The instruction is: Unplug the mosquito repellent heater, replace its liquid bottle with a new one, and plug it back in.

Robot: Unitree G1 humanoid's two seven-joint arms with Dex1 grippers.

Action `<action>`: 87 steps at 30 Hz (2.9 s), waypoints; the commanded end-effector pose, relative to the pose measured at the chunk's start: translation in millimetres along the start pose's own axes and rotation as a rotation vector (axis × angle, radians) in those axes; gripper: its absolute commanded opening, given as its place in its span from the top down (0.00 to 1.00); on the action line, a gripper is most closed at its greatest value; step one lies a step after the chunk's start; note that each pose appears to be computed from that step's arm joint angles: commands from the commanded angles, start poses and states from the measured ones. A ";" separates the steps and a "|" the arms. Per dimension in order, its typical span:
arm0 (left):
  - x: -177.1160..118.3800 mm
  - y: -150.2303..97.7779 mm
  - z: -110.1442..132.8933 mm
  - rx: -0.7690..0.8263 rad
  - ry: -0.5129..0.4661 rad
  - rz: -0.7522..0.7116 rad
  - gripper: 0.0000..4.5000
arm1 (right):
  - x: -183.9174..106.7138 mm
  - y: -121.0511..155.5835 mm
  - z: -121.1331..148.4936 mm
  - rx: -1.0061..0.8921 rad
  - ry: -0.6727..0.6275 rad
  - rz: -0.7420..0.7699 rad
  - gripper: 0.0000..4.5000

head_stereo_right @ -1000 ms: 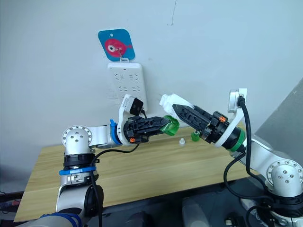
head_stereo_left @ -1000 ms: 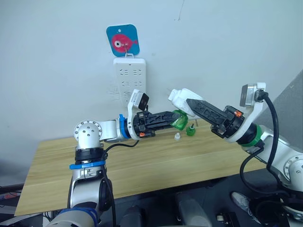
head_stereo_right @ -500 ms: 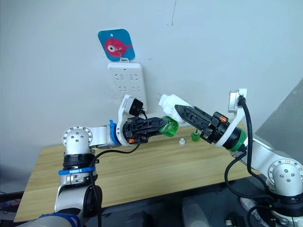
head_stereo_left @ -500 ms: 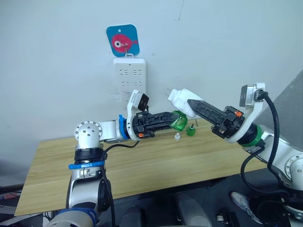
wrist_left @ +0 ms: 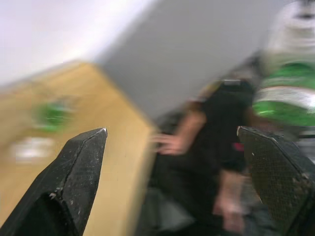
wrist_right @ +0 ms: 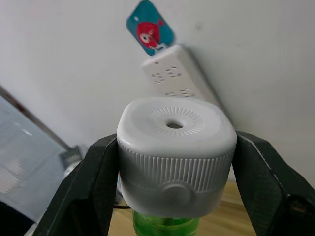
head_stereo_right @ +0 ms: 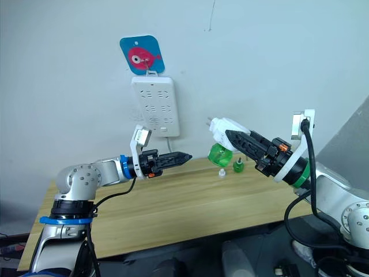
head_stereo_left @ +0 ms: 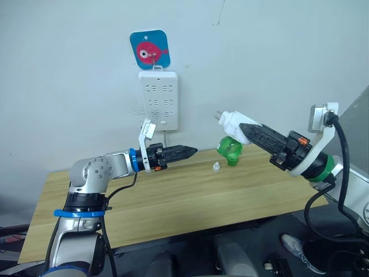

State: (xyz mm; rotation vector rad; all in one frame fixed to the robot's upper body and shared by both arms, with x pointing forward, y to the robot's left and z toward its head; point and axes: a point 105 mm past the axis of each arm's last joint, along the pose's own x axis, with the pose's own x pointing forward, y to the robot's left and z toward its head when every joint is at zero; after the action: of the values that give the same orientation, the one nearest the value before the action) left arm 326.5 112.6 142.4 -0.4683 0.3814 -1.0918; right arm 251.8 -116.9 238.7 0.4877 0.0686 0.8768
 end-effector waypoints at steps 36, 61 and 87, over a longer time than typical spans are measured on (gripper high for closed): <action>-85.0 17.7 62.7 0.593 -0.175 0.430 0.00 | 1.2 26.9 -35.5 -0.529 0.174 0.046 0.34; -30.0 38.7 96.4 0.666 -0.043 0.224 0.00 | 8.6 34.0 -40.3 -0.584 0.180 0.070 0.34; -19.3 29.3 99.8 0.625 -0.022 0.153 0.71 | 99.3 -2.5 -17.8 -0.505 0.044 -0.228 0.34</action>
State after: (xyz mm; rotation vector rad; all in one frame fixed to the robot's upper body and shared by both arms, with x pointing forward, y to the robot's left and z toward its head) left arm 392.7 160.6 200.7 0.0884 0.0780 -0.9949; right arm 313.6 -40.1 223.0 -0.0053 -0.0028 0.6620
